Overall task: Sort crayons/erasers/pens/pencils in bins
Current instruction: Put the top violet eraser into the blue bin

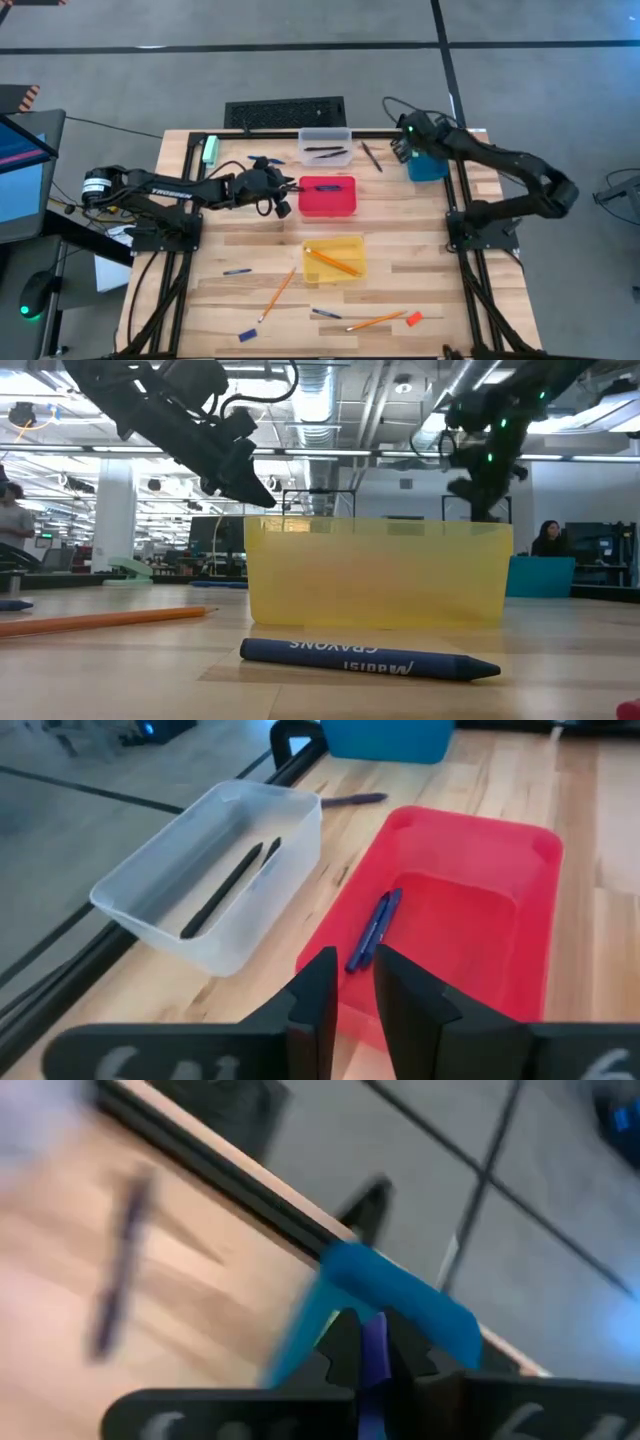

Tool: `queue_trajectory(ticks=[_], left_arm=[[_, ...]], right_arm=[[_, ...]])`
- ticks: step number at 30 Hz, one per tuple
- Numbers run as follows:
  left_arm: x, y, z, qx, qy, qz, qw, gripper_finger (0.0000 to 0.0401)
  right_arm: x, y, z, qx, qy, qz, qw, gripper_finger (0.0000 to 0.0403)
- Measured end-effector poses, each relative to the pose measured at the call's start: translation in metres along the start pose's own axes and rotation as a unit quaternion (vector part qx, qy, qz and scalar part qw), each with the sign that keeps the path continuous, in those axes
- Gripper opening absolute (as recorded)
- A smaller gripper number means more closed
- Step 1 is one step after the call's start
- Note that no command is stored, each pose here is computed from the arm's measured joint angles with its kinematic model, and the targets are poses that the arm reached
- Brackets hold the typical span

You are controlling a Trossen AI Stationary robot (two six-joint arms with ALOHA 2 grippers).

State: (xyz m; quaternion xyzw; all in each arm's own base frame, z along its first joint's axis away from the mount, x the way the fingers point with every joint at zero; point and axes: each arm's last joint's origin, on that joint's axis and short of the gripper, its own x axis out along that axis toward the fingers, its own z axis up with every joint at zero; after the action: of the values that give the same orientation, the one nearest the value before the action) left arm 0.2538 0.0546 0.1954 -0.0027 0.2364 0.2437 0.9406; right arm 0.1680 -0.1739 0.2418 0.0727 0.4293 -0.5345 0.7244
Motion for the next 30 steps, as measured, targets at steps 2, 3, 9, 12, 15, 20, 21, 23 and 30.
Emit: queue_trajectory(ticks=[2,3,9,12,15,20,21,23,30], left_arm=[[0.000,0.000,0.001,-0.002,-0.003,-0.004,1.000,0.0054],[0.000,0.000,0.001,-0.003,-0.003,-0.007,1.000,0.0051],[-0.001,-0.002,0.000,-0.010,0.000,-0.017,1.000,0.0039],[-0.001,-0.002,0.000,-0.010,0.000,-0.017,1.000,0.0034],[-0.001,-0.002,0.000,-0.009,0.001,-0.017,1.000,0.0032],[-0.001,-0.002,0.000,-0.009,0.002,-0.017,1.000,0.0032],[-0.001,-0.002,0.000,-0.009,0.002,-0.017,1.000,0.0032],[-0.001,-0.002,0.000,-0.009,0.002,-0.017,1.000,0.0032],[-0.001,-0.002,-0.001,-0.009,0.005,-0.016,1.000,0.0032]], right_arm=[[0.017,-0.007,-0.001,0.013,0.024,-0.019,0.999,0.0016],[0.025,-0.011,-0.001,0.020,0.034,-0.026,0.999,0.0014],[0.070,-0.018,-0.010,0.041,0.100,-0.050,0.993,0.0021],[0.086,-0.017,-0.014,0.045,0.119,-0.042,0.991,0.0020],[0.098,-0.016,-0.015,0.050,0.122,-0.036,0.991,0.0013],[0.109,-0.016,-0.017,0.056,0.132,-0.031,0.989,0.0019],[0.111,-0.016,-0.017,0.057,0.135,-0.026,0.989,0.0019],[0.115,-0.015,-0.015,0.060,0.136,-0.014,0.989,0.0019],[0.123,-0.014,-0.006,0.069,0.130,-0.004,0.989,0.0028]])
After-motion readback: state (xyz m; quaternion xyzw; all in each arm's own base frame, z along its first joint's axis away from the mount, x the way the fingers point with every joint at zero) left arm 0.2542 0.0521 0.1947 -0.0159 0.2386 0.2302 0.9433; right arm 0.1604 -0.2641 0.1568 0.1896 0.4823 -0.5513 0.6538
